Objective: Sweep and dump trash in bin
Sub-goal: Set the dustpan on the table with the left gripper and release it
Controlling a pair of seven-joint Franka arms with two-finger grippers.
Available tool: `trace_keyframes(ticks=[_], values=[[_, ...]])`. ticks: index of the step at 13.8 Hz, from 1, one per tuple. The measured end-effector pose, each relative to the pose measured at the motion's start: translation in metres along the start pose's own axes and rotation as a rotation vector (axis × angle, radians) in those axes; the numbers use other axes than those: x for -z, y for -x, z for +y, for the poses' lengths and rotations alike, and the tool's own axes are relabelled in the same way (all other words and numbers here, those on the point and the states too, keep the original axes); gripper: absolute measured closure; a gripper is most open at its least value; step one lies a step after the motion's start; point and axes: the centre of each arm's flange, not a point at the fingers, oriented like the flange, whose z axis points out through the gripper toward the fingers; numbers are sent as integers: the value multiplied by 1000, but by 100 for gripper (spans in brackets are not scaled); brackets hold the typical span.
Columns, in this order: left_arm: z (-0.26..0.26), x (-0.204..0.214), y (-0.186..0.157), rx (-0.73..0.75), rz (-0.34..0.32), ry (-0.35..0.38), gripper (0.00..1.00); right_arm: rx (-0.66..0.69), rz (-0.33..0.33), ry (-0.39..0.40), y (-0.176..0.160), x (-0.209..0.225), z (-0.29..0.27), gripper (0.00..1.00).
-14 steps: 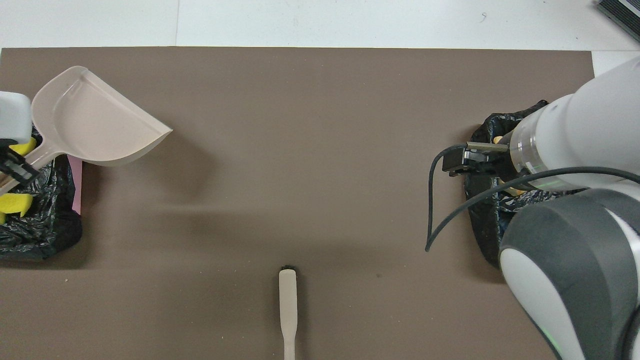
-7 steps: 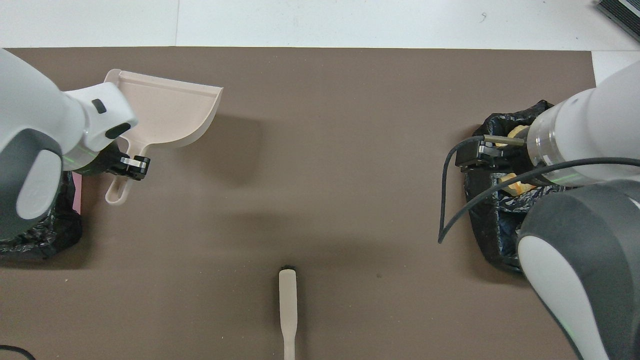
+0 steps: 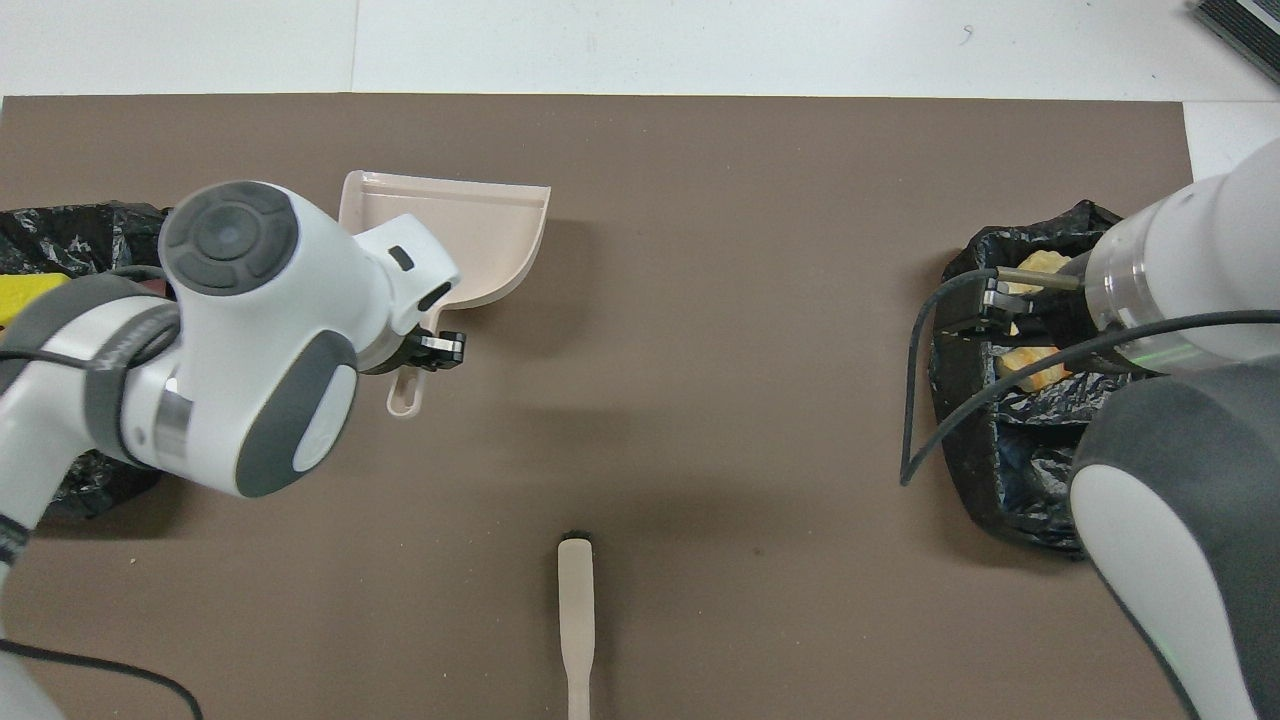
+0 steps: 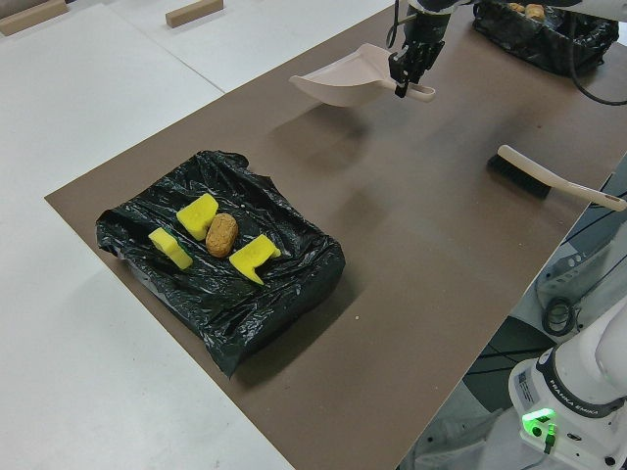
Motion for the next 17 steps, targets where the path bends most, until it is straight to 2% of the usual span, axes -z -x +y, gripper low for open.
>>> trace_keyframes(ticks=[4,6,7,11,13,17], values=[[66,-71,11,-8,28,28,68,5,-10,-3,-2,3,17,0],[76,-79,18,10,34,32,68,11,-16,-2,1,5,18,0],[75,-77,18,30,37,32,62,12,-15,-3,2,6,18,0],[49,-54,7,106,57,29,17,11,-20,-2,2,4,18,0],[15,-30,-8,162,69,28,0,6,-21,-2,1,3,21,0],[-60,6,-30,218,84,23,0,-26,-25,-1,-6,2,37,0]])
